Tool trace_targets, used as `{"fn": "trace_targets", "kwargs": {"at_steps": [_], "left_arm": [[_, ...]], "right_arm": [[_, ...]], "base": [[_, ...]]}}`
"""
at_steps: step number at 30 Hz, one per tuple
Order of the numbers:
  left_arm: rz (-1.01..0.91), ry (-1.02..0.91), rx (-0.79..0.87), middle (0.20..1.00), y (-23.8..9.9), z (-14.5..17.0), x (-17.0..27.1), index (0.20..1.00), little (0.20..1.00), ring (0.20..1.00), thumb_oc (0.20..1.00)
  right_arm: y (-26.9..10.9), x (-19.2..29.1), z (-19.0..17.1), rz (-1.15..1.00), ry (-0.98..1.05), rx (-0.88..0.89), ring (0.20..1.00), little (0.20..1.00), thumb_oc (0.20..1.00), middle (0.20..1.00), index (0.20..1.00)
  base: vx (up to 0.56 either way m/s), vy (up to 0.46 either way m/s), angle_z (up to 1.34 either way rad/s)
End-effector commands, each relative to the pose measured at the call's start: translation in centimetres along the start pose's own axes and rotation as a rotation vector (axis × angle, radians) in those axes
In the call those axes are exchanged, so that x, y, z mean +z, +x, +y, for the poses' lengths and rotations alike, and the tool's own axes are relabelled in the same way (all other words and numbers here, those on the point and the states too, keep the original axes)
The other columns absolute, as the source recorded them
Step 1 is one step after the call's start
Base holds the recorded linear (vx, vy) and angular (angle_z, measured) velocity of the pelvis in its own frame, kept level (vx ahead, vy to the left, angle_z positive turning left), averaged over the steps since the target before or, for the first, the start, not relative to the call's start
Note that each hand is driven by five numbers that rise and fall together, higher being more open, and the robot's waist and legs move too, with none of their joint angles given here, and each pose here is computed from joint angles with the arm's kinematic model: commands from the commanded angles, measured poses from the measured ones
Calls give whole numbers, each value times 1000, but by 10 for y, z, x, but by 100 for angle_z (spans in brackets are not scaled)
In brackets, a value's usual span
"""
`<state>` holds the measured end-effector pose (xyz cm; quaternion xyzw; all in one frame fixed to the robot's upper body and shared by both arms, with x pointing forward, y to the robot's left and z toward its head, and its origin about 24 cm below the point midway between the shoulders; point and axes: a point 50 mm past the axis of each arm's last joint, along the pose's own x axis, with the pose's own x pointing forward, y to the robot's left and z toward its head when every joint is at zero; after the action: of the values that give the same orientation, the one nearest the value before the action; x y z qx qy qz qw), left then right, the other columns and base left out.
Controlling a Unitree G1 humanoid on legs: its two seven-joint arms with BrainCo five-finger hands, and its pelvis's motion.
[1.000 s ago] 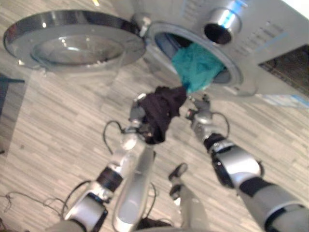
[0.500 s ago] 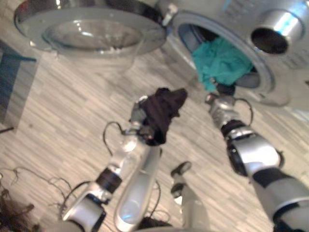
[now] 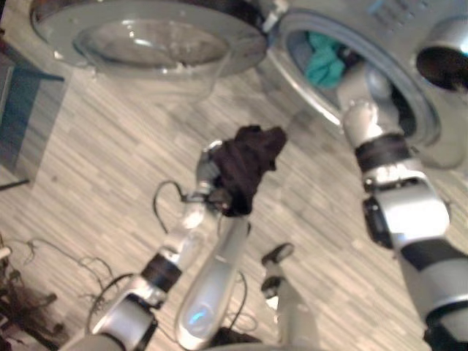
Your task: Grab the laundry basket,head to the washer,open it,put in the laundry and shut it.
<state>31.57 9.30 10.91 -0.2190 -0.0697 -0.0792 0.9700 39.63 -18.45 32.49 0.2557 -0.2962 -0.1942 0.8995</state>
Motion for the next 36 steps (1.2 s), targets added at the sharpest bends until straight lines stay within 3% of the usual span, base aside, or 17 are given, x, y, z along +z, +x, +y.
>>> {"fn": "trace_targets", "kwargs": {"at_steps": [1, 7, 11, 16, 26, 30, 36], "left_arm": [[-64, -48, -91, 200, -10, -16, 7, 200, 200, 200, 200], [-112, -60, -71, 200, -3, -24, 16, 200, 200, 200, 200], [-181, -77, -41, 200, 2, -26, 27, 200, 200, 200, 200], [-192, -86, -12, 200, 1, -20, 27, 200, 200, 200, 200], [-200, -95, 39, 200, 4, -9, 30, 200, 200, 200, 200], [-304, -88, 83, 200, 25, -15, 57, 200, 200, 200, 200], [-393, -133, 151, 200, 47, -21, 84, 200, 200, 200, 200]], "right_arm": [[2, -14, 2, 20, -238, -17, 1000, 1000, 1000, 1000, 1000], [-36, -85, -20, 225, -410, 33, 1000, 1000, 1000, 1000, 1000], [-104, -149, -55, 397, -596, 183, 1000, 1000, 1000, 1000, 1000], [-157, -187, -102, 617, -652, 211, 1000, 1000, 1000, 1000, 1000], [-206, -208, -147, 822, -680, 133, 1000, 1000, 1000, 1000, 1000], [-255, -217, -188, 977, -797, 135, 1000, 1000, 1000, 1000, 1000], [-292, -214, -224, 1092, -864, 109, 1000, 1000, 1000, 1000, 1000]], "base": [[-83, 36, -9], [-52, 39, -13], [-58, 60, -13], [-64, 49, -17], [-31, 32, -9], [-41, 35, -6], [-32, -25, -17]]}}
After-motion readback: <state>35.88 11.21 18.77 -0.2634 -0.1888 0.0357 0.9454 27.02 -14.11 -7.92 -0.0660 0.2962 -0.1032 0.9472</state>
